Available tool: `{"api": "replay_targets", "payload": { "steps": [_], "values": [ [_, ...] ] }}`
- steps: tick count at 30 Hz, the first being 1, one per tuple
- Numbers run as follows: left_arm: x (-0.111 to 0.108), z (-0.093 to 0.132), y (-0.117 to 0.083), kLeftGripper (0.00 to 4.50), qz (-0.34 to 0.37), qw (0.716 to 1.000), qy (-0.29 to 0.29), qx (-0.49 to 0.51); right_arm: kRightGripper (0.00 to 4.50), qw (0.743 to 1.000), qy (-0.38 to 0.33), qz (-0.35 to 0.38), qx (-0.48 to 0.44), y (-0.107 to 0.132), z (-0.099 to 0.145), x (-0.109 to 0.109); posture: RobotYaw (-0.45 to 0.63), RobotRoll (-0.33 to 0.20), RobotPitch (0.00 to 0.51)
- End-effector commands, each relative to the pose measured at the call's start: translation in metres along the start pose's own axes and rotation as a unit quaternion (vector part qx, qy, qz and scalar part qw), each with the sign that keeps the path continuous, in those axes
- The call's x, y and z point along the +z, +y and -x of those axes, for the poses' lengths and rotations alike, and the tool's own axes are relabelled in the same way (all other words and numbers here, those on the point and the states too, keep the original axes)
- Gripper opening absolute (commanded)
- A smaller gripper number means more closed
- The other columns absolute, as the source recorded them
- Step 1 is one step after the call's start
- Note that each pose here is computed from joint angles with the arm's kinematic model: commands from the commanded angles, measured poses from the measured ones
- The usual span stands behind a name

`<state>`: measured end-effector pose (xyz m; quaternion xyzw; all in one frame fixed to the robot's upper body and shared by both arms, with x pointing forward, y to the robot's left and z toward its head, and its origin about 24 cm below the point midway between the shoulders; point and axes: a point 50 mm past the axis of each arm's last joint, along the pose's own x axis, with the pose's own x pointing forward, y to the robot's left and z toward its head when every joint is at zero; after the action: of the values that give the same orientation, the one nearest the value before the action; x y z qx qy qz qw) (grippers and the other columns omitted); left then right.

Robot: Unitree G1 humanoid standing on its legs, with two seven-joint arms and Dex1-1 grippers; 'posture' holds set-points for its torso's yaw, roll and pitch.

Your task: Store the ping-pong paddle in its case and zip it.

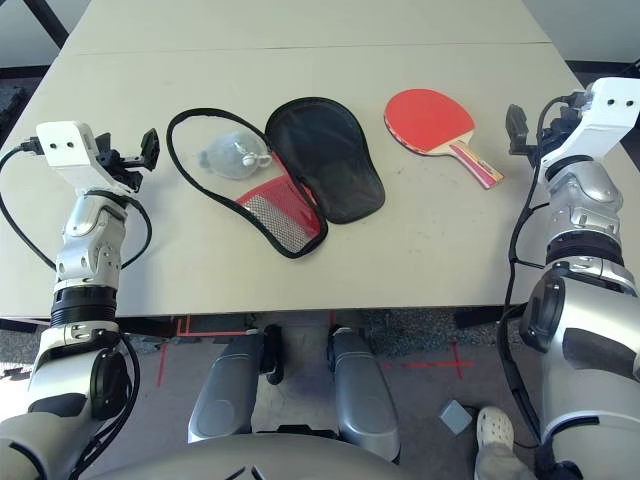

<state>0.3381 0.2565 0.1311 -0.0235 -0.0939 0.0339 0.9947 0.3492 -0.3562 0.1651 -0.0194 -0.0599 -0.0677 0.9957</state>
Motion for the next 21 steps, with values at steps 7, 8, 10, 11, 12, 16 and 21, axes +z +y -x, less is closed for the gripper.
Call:
{"api": "replay_targets", "payload": {
  "steps": [7, 8, 10, 11, 12, 16, 21],
  "values": [
    [0.019, 0.005, 0.011, 4.5, -0.04, 0.998, -0.038, 0.013, 4.47, 1.0, 0.008, 0.0, 0.001, 0.004, -0.004, 0.001, 0.07, 0.0, 0.247],
    [0.027, 0.004, 0.01, 4.5, -0.047, 0.998, -0.049, 0.003, 4.47, 1.0, 0.008, 0.0, 0.003, 0.004, -0.004, 0.001, 0.08, 0.0, 0.249],
    [0.048, 0.0, 0.007, 4.5, -0.052, 0.996, -0.072, -0.016, 4.47, 1.0, 0.009, -0.001, 0.005, 0.005, -0.004, -0.001, 0.08, 0.0, 0.249],
    [0.058, -0.001, 0.006, 4.5, -0.054, 0.995, -0.081, -0.025, 4.47, 1.0, 0.01, -0.001, 0.005, 0.006, -0.004, -0.002, 0.08, 0.0, 0.25],
    [0.068, -0.002, 0.004, 4.5, -0.058, 0.994, -0.089, -0.038, 4.47, 1.0, 0.012, -0.002, 0.005, 0.006, -0.003, -0.003, 0.08, 0.0, 0.25],
    [0.101, -0.006, -0.011, 4.5, -0.061, 0.987, -0.107, -0.101, 4.47, 1.0, 0.013, -0.005, 0.007, 0.008, -0.002, -0.007, 0.08, 0.0, 0.249],
    [0.122, -0.002, -0.054, 4.5, -0.06, 0.963, -0.088, -0.249, 4.47, 1.0, 0.018, -0.01, 0.006, 0.009, -0.001, -0.011, 0.06, 0.0, 0.251]
  ]
}}
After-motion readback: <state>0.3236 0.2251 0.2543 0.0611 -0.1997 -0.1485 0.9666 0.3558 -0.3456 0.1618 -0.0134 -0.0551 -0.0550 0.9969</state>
